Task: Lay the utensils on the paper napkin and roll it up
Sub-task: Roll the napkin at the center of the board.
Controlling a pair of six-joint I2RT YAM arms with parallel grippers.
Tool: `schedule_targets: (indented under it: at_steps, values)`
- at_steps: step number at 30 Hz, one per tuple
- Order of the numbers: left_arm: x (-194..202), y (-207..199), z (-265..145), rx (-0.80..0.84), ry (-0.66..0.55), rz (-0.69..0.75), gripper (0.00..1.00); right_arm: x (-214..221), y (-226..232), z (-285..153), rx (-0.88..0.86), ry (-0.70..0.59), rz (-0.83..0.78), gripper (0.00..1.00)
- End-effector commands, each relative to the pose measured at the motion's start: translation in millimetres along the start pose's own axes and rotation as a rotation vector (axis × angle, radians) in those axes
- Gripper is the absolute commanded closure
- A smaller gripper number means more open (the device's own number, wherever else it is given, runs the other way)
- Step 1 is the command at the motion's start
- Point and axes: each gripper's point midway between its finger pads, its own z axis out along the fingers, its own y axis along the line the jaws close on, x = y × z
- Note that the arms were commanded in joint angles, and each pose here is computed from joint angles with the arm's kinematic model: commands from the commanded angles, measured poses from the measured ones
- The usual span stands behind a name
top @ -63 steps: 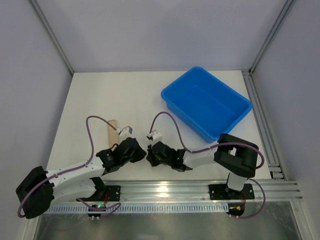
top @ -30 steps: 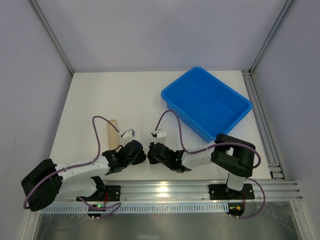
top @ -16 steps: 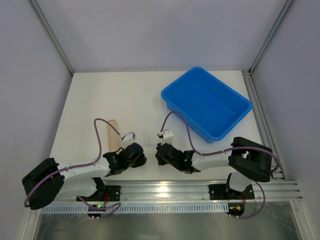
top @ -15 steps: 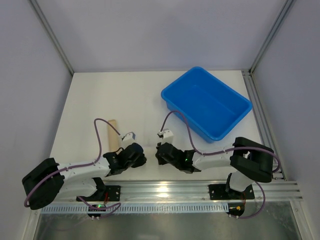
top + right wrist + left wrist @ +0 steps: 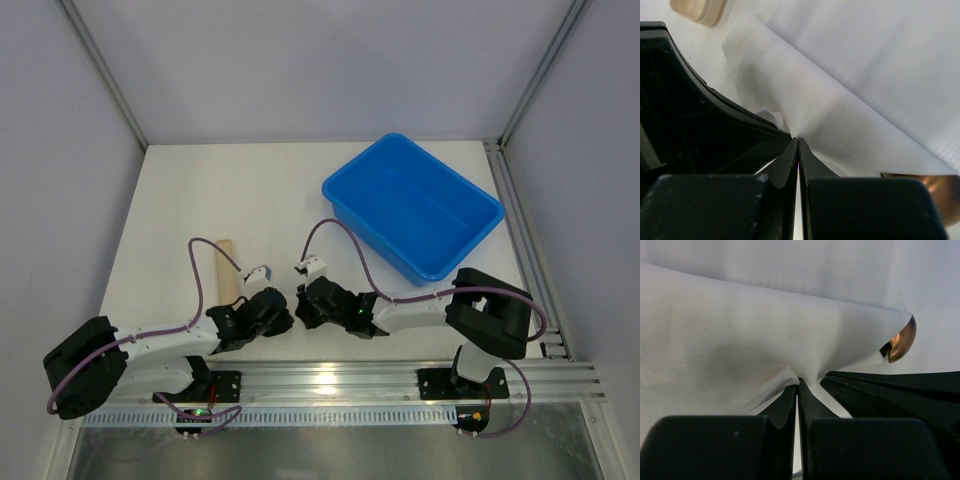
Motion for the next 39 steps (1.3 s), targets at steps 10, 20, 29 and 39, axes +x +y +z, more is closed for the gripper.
schedule_targets:
  at_steps: [10, 20, 29, 39]
  values:
    - [6, -3, 2, 0.018, 0.02, -0.003, 1.0, 6, 17, 15, -0.093, 0.03, 0.006, 0.96]
    - [-5, -14, -12, 0.08, -0.015, 0.005, 0.83, 34, -5, 27, -0.012, 0.095, 0.008, 0.96]
    - [-57, -13, -60, 0.085, -0.207, 0.025, 0.64, 47, -14, 31, 0.008, 0.121, 0.003, 0.97]
    - [-101, -19, -79, 0.023, -0.252, 0.118, 0.78, 53, -17, 31, 0.012, 0.133, -0.006, 0.97]
